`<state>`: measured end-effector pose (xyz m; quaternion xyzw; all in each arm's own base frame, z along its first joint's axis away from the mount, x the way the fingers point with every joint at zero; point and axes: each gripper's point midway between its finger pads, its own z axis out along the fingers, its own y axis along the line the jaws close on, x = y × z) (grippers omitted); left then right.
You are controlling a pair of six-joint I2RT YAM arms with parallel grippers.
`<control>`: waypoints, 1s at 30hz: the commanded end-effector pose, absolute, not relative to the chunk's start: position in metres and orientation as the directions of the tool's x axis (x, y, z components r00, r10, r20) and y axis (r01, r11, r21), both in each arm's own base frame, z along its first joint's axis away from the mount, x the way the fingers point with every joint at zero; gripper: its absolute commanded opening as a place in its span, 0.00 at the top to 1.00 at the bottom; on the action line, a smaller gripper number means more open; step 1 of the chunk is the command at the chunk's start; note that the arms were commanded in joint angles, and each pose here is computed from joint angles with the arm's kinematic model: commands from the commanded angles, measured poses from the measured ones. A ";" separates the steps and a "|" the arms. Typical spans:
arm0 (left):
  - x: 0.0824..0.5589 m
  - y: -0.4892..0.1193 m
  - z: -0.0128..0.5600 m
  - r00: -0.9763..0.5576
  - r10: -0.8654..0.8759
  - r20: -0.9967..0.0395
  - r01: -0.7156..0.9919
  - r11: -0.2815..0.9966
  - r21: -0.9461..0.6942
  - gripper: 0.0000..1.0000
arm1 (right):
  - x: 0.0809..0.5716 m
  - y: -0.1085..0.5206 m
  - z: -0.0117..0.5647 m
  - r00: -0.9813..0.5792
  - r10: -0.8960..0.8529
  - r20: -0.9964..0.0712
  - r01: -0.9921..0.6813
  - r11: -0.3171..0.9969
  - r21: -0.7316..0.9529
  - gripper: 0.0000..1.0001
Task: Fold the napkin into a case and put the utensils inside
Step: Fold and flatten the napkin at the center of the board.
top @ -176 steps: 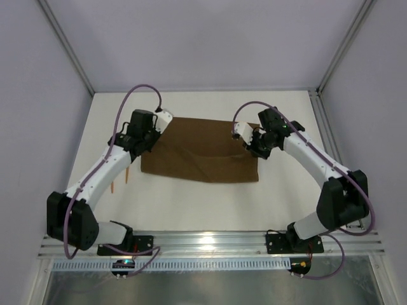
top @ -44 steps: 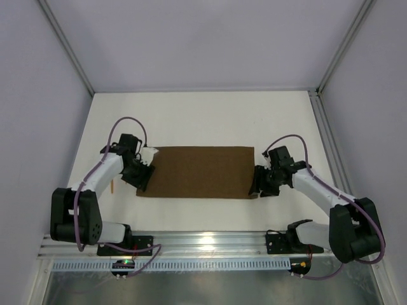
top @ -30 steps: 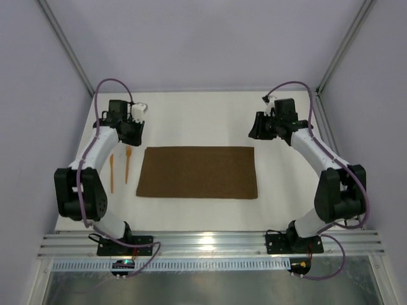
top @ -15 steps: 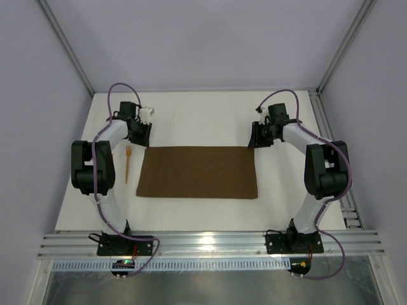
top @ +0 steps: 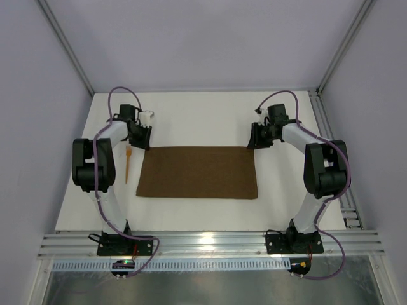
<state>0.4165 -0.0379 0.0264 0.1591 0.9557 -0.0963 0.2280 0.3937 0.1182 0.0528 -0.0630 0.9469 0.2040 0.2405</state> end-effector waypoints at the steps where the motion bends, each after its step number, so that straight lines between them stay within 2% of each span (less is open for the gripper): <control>1: 0.413 -0.040 0.020 -0.846 0.263 -0.463 0.361 0.923 -0.135 0.74 | 0.396 0.118 0.052 -0.870 -0.036 -0.491 -0.232 0.910 0.344 0.64; 7: 0.416 -0.037 0.025 -0.836 0.265 -0.480 0.357 0.928 -0.109 0.85 | 0.393 0.116 0.049 -0.875 -0.040 -0.482 -0.229 0.912 0.339 0.64; 9: 0.416 -0.037 0.029 -0.830 0.265 -0.490 0.359 0.927 -0.107 0.84 | 0.392 0.116 0.048 -0.876 -0.050 -0.480 -0.234 0.913 0.333 0.63; 12: 0.412 -0.037 0.032 -0.825 0.273 -0.494 0.367 0.924 -0.103 0.74 | 0.389 0.114 0.045 -0.881 -0.061 -0.469 -0.230 0.922 0.312 0.61; 13: 0.411 -0.037 0.032 -0.824 0.279 -0.493 0.372 0.923 -0.100 0.74 | 0.389 0.114 0.044 -0.881 -0.066 -0.468 -0.232 0.923 0.308 0.61; 17: 0.407 -0.034 0.029 -0.827 0.285 -0.484 0.373 0.923 -0.093 0.75 | 0.389 0.114 0.040 -0.884 -0.070 -0.462 -0.231 0.925 0.301 0.61; 24: 0.405 -0.036 0.027 -0.833 0.283 -0.476 0.372 0.923 -0.101 0.85 | 0.384 0.117 0.021 -0.904 -0.088 -0.418 -0.225 0.930 0.291 0.61; 30: 0.404 -0.034 0.031 -0.826 0.295 -0.479 0.380 0.921 -0.088 0.83 | 0.390 0.111 0.019 -0.899 -0.094 -0.427 -0.219 0.942 0.255 0.62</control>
